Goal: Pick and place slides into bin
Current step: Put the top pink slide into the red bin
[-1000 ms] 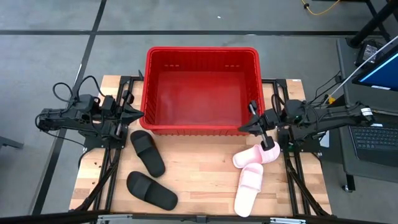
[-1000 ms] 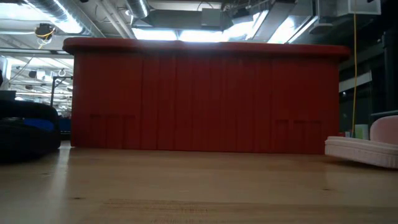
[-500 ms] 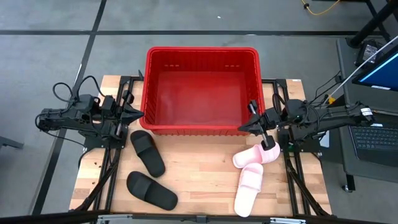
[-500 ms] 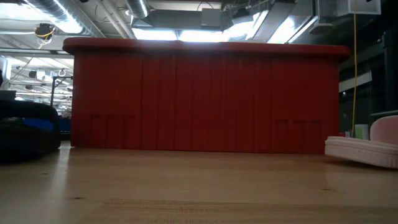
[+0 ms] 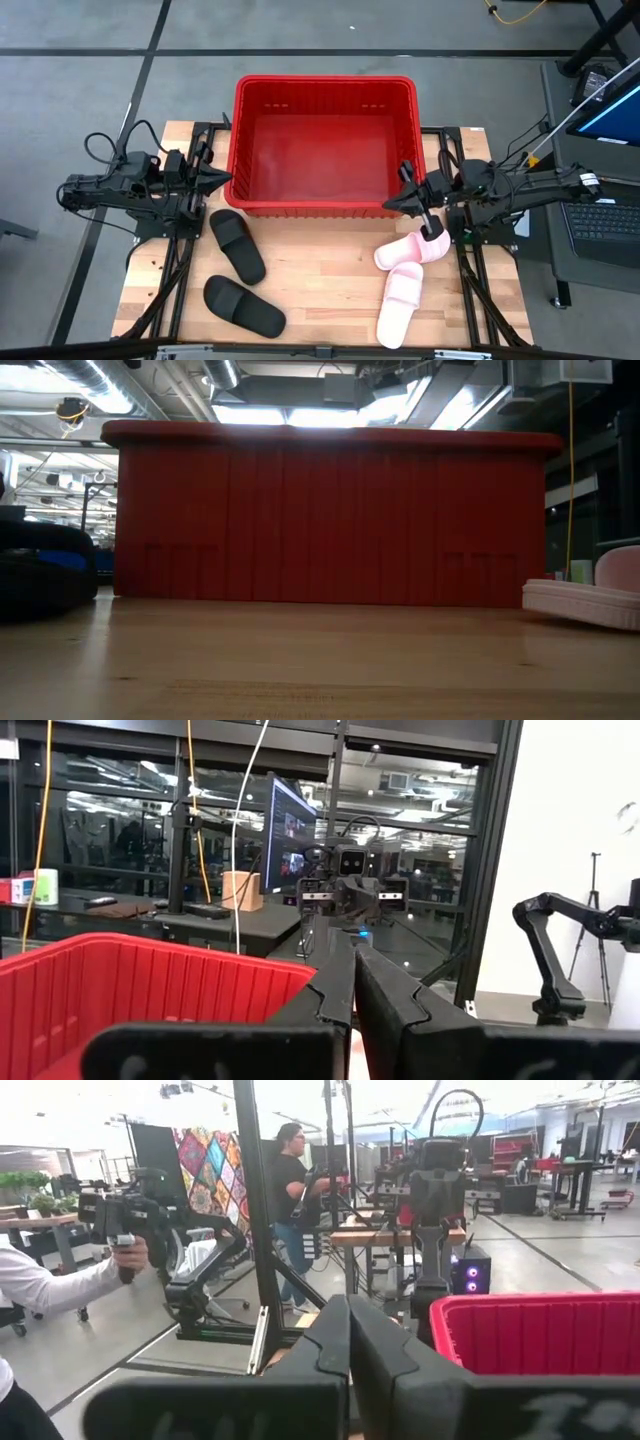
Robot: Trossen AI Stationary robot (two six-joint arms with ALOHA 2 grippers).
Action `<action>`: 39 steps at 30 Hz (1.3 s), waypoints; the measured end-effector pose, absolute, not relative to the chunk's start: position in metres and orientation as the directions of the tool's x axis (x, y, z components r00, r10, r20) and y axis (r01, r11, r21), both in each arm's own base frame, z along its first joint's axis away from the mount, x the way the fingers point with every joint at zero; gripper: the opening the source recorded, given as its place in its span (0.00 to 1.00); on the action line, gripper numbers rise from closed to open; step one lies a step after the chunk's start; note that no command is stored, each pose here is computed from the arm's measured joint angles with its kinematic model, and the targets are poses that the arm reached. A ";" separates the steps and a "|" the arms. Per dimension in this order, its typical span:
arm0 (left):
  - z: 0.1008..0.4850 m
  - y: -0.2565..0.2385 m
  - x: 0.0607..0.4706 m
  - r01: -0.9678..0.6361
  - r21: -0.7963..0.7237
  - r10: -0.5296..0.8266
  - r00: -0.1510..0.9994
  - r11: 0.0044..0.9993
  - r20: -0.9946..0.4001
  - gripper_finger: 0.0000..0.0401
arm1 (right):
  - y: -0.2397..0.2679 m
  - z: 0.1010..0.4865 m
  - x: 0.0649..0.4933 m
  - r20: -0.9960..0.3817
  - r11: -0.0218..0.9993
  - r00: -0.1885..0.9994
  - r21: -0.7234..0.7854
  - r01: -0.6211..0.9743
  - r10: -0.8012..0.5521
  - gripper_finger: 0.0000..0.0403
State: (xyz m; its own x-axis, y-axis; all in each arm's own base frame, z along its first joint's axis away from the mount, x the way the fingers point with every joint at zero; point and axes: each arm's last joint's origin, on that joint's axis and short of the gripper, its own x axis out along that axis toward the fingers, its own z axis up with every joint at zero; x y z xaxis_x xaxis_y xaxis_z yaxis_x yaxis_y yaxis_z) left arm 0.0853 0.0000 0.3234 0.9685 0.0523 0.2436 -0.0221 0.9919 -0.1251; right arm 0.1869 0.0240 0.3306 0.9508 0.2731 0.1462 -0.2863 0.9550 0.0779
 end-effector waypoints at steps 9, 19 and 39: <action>0.325 0.000 0.085 -0.019 -0.127 0.052 0.963 0.992 0.264 0.02 | 0.025 0.329 0.193 0.156 0.959 0.949 0.036 -0.282 0.273 0.01; 0.331 0.000 0.083 -0.021 -0.062 0.040 0.946 0.998 0.323 0.01 | 0.022 0.327 0.199 0.141 0.980 0.977 0.092 -0.175 0.161 0.01; 0.351 -0.002 0.122 -0.008 -0.078 0.027 0.968 0.997 0.251 0.01 | 0.062 0.385 0.210 -0.019 0.994 0.995 0.042 -0.097 0.098 0.01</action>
State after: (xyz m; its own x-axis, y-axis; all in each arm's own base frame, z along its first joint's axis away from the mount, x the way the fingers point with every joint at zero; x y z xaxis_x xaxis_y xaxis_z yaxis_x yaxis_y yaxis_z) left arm 0.1215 -0.0018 0.3506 0.9677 0.0275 0.2507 -0.0080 0.9969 -0.0784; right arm 0.2099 0.0619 0.3853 0.9950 0.0983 -0.0193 -0.0974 0.9943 0.0424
